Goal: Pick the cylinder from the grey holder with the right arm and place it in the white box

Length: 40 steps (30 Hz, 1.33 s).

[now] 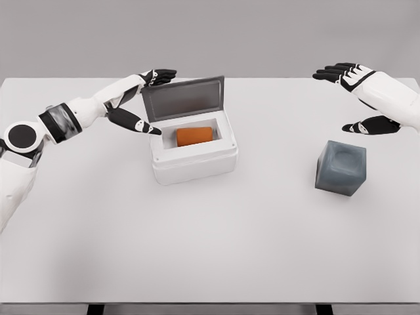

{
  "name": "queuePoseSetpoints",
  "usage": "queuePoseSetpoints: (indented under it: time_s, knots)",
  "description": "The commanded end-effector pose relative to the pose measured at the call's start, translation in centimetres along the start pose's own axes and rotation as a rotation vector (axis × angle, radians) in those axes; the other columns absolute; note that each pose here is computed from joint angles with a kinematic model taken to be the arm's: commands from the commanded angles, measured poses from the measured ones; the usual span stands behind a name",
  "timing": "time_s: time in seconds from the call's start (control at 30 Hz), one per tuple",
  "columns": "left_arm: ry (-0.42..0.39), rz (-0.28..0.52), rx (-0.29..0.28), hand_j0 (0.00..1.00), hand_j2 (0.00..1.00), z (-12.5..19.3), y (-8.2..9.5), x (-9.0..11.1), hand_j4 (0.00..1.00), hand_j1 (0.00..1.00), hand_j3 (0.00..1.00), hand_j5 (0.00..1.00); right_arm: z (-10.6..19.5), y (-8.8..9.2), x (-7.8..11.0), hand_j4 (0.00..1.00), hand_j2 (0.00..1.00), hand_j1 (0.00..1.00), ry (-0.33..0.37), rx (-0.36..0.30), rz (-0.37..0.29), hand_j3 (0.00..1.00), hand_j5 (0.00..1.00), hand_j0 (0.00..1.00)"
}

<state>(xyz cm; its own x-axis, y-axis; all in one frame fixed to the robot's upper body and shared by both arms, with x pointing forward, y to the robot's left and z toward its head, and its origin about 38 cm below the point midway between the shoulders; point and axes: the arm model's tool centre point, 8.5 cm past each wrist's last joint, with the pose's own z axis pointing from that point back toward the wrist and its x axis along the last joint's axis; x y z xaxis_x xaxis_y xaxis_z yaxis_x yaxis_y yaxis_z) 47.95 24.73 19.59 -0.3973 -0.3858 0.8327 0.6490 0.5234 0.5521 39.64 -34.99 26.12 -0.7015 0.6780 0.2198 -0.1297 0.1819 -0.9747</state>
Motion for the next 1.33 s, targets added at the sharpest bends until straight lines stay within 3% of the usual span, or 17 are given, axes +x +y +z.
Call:
queuePoseSetpoints:
  time_s: [0.0,0.73,0.83,0.93,1.07,1.3]
  knots:
    - [-0.013,0.003,0.006,1.0,1.0,0.1,0.2,0.3,1.0,1.0,1.0,1.0,0.0,-0.1,0.0,1.0,1.0,1.0,-0.001,-0.004,-0.005,1.0,1.0,1.0]
    - [-0.053,-0.021,-0.007,1.0,1.0,2.0,0.2,1.5,1.0,1.0,1.0,1.0,0.0,0.0,0.0,1.0,1.0,1.0,-0.001,-0.004,-0.003,1.0,1.0,1.0]
    - [-0.063,-0.019,-0.003,1.0,1.0,4.4,1.0,1.9,1.0,1.0,1.0,1.0,0.0,0.0,0.0,1.0,1.0,1.0,-0.001,-0.004,-0.003,1.0,1.0,1.0]
    - [-0.14,-0.061,0.014,1.0,1.0,7.4,2.3,2.6,1.0,1.0,1.0,1.0,-0.1,0.0,0.1,1.0,1.0,1.0,-0.002,-0.003,-0.004,1.0,1.0,1.0]
    - [-0.258,-0.179,0.01,1.0,1.0,10.3,2.7,3.8,1.0,1.0,1.0,1.0,-0.1,0.1,0.1,1.0,1.0,1.0,-0.003,0.0,-0.005,1.0,1.0,1.0]
    - [-0.16,-0.205,-0.025,1.0,1.0,13.4,2.3,1.9,1.0,1.0,1.0,1.0,-0.1,0.1,0.1,1.0,1.0,1.0,-0.003,0.0,-0.005,1.0,1.0,1.0]
